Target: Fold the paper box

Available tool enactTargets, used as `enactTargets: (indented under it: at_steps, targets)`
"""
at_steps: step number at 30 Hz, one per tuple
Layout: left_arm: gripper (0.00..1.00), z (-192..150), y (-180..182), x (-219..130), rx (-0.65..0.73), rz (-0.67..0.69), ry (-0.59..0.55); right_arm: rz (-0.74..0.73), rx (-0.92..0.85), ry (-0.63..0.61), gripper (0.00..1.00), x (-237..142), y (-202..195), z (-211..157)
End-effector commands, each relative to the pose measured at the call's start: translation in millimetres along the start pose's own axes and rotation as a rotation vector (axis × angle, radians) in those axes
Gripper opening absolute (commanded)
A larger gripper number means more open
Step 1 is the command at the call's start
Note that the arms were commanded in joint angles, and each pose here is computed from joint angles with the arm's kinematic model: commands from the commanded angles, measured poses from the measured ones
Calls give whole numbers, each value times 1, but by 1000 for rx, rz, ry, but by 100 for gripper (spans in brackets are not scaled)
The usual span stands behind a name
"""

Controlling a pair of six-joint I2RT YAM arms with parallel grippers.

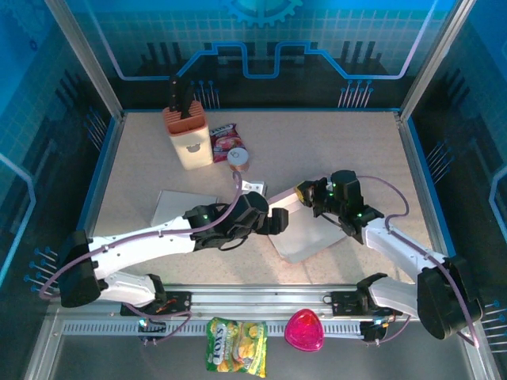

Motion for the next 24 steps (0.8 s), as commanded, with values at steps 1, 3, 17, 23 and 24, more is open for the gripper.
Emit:
enactTargets:
  at_steps: [1, 3, 17, 23, 24]
  targets:
    - [96, 1, -3, 5, -45, -33, -30, 5, 13, 12, 0, -8, 8, -3]
    - [96, 1, -10, 7, -98, -85, -31, 7, 13, 10, 0, -9, 8, -3]
    - [91, -15, -27, 14, -348, -228, 19, -3, 10, 6, 0, -6, 6, 0]
    - [91, -11, -8, 25, -322, -103, -13, -3, 0, 11, 0, -10, 9, -1]
    - [91, -10, -2, 26, -319, -78, -18, -4, -2, 12, 0, -11, 9, -1]
Point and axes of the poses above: each hand's point on the last joint's axis, 136 mm out from that joint toward the fingers, its own x axis out along the fingers, its own y axis along the line the jaws close on, z = x × y, the point moved 6 cm from there along -x, back along the fingers, and after that the axes turned 4 degrees about x, right-handed, at the moved point
